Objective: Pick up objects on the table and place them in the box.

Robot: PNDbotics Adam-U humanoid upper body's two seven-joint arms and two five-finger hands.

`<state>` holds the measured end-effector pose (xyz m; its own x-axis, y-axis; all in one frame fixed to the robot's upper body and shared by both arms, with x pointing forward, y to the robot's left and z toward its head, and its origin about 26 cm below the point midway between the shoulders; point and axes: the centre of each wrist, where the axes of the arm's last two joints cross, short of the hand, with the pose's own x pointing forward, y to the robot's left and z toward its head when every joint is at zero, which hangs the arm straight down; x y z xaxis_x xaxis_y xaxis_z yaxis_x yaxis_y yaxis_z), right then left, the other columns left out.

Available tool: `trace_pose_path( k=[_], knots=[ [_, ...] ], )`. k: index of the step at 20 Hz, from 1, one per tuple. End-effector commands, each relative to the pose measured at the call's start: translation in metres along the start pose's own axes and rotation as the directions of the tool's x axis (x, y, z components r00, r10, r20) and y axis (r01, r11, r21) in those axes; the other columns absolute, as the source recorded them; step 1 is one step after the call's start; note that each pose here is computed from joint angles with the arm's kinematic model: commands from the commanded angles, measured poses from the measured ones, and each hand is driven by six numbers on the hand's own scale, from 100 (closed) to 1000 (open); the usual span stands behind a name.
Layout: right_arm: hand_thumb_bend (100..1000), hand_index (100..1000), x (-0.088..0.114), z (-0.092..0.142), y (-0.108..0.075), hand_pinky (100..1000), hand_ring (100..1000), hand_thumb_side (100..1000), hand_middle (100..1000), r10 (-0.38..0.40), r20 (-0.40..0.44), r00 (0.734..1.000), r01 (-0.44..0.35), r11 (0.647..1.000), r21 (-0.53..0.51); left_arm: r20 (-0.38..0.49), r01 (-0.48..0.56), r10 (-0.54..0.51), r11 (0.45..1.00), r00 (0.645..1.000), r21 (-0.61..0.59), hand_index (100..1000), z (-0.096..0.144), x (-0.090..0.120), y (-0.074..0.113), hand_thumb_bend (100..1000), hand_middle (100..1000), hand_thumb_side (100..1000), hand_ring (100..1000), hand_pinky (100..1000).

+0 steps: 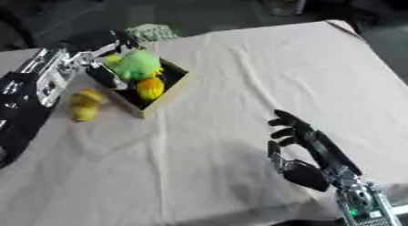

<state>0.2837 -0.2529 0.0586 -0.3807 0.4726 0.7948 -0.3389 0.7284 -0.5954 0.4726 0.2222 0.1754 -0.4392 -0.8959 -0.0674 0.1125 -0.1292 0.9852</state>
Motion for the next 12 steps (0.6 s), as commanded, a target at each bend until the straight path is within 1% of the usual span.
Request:
trace_pose_path(
  k=[1, 6, 8, 10, 11, 12],
  knots=[
    [100, 1000, 0.004, -0.002, -0.005, 705, 766, 296, 830, 0.011, 0.019, 1.0, -0.011, 1.0, -0.008, -0.014, 0.027, -0.027, 0.998, 1.0, 0.055, 901, 0.013, -0.013, 0.026, 701, 778, 389, 739, 782],
    [100, 1000, 0.004, -0.002, -0.006, 705, 766, 298, 830, 0.015, 0.016, 1.0, -0.015, 1.0, -0.017, -0.006, 0.013, -0.013, 0.989, 1.0, 0.149, 878, 0.039, -0.026, 0.054, 721, 747, 425, 714, 768],
    [100, 1000, 0.003, -0.001, -0.007, 705, 766, 297, 830, 0.02, 0.013, 1.0, -0.02, 1.0, -0.021, 0.002, 0.007, -0.007, 0.988, 1.0, 0.156, 867, 0.054, -0.032, 0.06, 706, 733, 410, 700, 761],
    [100, 1000, 0.003, 0.0, -0.008, 705, 766, 297, 830, 0.024, 0.01, 1.0, -0.024, 0.999, -0.024, 0.012, -0.008, 0.007, 0.991, 1.0, 0.136, 850, 0.067, -0.038, 0.062, 675, 715, 372, 688, 755],
    [100, 1000, 0.003, 0.0, -0.009, 705, 766, 296, 830, 0.026, 0.01, 1.0, -0.026, 0.999, -0.025, 0.016, -0.017, 0.015, 0.993, 1.0, 0.117, 841, 0.073, -0.04, 0.062, 679, 704, 292, 681, 753],
    [100, 1000, 0.003, 0.0, -0.009, 705, 766, 297, 830, 0.028, 0.011, 1.0, -0.027, 0.999, -0.025, 0.02, -0.024, 0.022, 0.996, 1.0, 0.09, 841, 0.078, -0.043, 0.061, 632, 703, 324, 680, 754]
  ],
)
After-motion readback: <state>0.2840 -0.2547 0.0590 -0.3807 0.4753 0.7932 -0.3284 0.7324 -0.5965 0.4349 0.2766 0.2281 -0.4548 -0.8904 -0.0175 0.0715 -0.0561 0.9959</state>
